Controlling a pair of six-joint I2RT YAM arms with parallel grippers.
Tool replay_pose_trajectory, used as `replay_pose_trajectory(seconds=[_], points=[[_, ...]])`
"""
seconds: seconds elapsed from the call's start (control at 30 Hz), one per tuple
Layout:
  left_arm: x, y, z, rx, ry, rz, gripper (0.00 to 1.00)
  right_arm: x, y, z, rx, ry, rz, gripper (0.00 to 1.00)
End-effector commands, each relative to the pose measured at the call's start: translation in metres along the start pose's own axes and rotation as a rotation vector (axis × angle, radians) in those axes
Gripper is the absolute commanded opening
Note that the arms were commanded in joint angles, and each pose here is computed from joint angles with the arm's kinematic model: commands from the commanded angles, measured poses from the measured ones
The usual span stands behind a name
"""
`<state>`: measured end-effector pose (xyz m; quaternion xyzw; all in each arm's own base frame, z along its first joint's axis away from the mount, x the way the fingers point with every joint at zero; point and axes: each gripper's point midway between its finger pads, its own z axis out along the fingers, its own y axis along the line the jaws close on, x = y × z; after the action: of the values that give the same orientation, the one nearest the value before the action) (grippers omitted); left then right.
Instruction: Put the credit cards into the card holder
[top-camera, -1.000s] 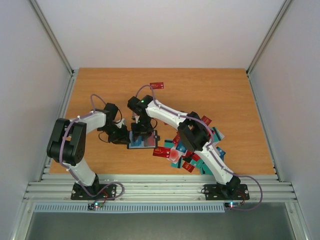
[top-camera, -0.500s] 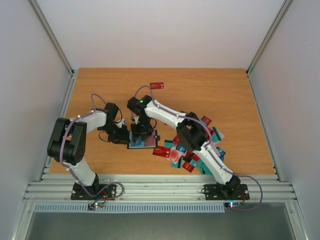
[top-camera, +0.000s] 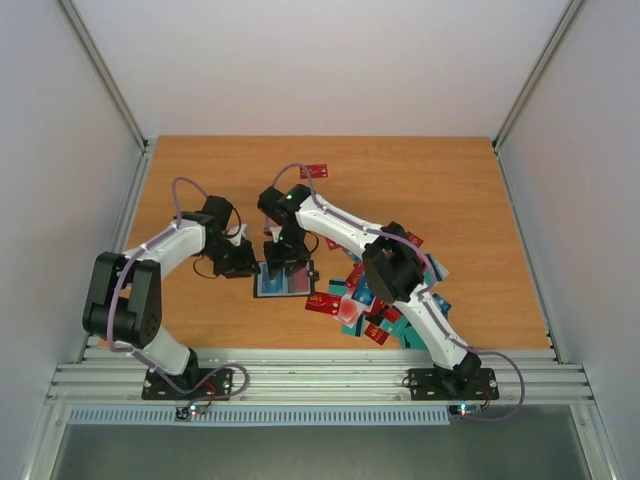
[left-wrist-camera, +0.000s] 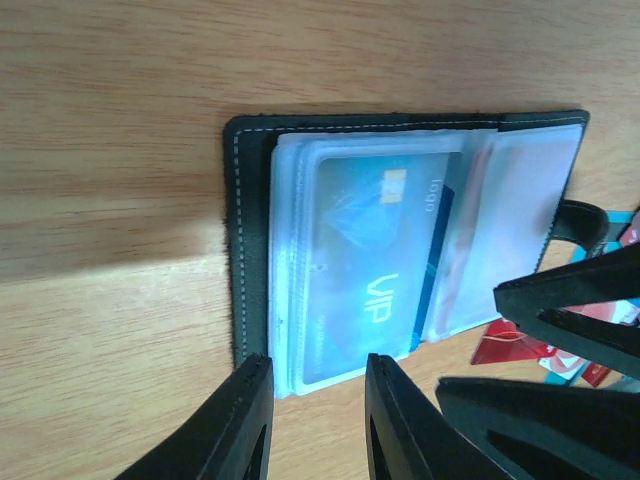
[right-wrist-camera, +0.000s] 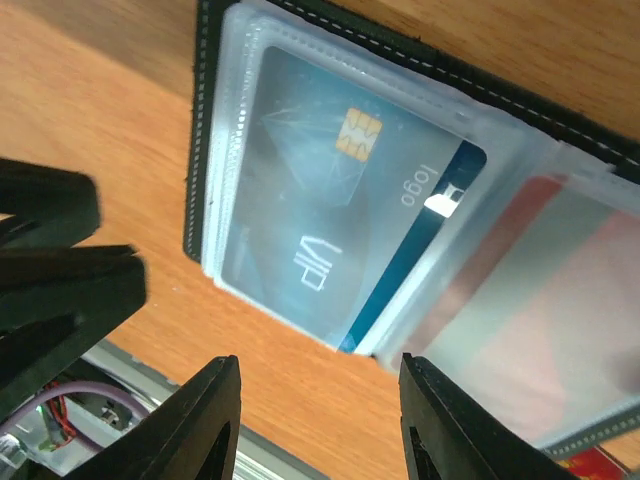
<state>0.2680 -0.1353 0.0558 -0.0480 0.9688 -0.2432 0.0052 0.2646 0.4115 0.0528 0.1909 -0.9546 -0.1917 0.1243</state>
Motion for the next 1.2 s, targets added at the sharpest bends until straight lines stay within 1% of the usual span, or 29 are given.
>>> replay_pose_trajectory(seconds=[0.0,0.13,0.43,0.53,0.63,0.77,0.87,1.17], points=[[-0.005,-0.017,-0.002,0.081,-0.02,0.025,0.28,0.0,0.007,-0.028,-0.03,-0.065,-0.025,0.45],[-0.005,-0.022,0.003,0.129,-0.006,0.024,0.29,-0.001,0.004,-0.024,-0.054,-0.058,-0.004,0.44],[-0.001,-0.019,0.018,0.151,0.035,0.011,0.28,-0.008,0.006,-0.012,-0.104,-0.053,0.009,0.39],[0.0,-0.018,0.023,0.162,0.048,0.002,0.29,-0.01,0.002,-0.01,-0.105,-0.056,0.016,0.35],[0.001,-0.016,0.026,0.155,0.056,-0.004,0.29,-0.012,-0.004,-0.007,-0.113,-0.051,0.069,0.28],[0.0,-0.012,0.029,0.139,0.064,-0.008,0.29,-0.013,-0.009,-0.002,-0.127,-0.047,0.092,0.19],[0.001,-0.009,0.03,0.125,0.068,-0.009,0.29,-0.013,-0.014,0.003,-0.128,-0.039,0.103,0.15],[0.004,-0.006,0.036,0.121,0.087,-0.012,0.3,-0.013,-0.025,0.013,-0.135,-0.019,0.136,0.08]])
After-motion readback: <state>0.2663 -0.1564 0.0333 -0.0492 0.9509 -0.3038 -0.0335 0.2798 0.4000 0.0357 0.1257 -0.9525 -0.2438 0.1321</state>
